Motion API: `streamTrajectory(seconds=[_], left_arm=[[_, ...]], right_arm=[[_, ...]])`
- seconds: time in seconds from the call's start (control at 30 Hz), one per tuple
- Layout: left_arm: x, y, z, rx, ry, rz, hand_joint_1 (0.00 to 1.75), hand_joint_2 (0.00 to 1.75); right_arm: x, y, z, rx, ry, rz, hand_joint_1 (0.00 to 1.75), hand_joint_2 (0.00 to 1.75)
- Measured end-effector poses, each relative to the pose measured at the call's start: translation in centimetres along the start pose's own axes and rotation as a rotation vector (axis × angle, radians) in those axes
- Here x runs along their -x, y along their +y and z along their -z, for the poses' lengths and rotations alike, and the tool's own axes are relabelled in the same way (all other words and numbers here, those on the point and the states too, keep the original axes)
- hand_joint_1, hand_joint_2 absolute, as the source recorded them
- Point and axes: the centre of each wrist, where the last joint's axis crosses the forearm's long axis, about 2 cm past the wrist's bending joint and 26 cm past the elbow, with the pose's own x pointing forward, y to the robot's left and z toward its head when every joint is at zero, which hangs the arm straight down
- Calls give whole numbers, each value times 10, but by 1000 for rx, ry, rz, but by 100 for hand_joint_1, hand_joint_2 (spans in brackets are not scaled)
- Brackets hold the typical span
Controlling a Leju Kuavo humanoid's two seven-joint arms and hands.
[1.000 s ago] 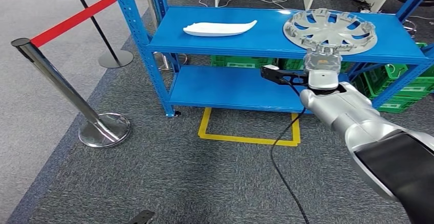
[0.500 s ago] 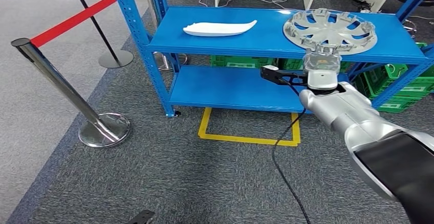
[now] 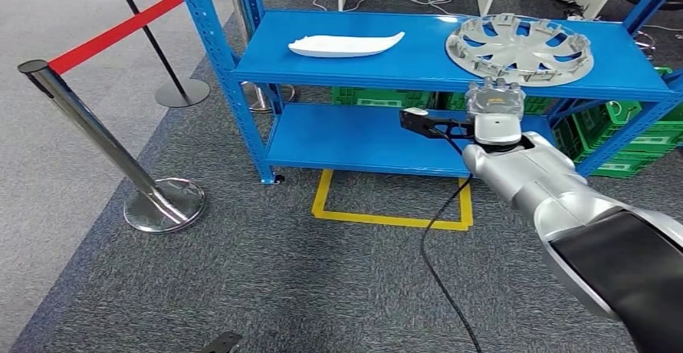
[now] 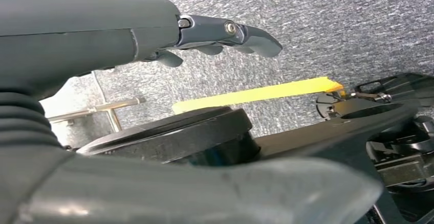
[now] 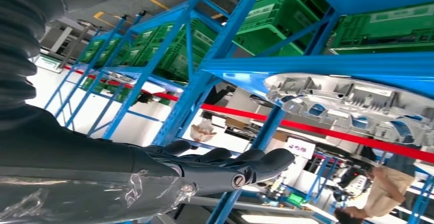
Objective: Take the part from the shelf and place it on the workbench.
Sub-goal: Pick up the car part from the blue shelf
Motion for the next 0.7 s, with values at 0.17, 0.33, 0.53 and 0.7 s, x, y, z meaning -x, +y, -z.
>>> streamTrajectory(seconds=[0.17,0.33,0.53,0.7], left_arm=[[1,0,0,3,3,-11,0,0],[2,0,0,5,5,-17,0,0],[3,-1,0,8,7,-19,0,0],[3,-1,0,11,7,-21,0,0]], right_arm=[[-3,1,-1,-1,-15,0,0,175],[-5,2,-2,-6,-18,8,0,175],[-5,5,-3,-13,-18,12,0,175],[-6,6,-3,-16,-18,13,0,175]])
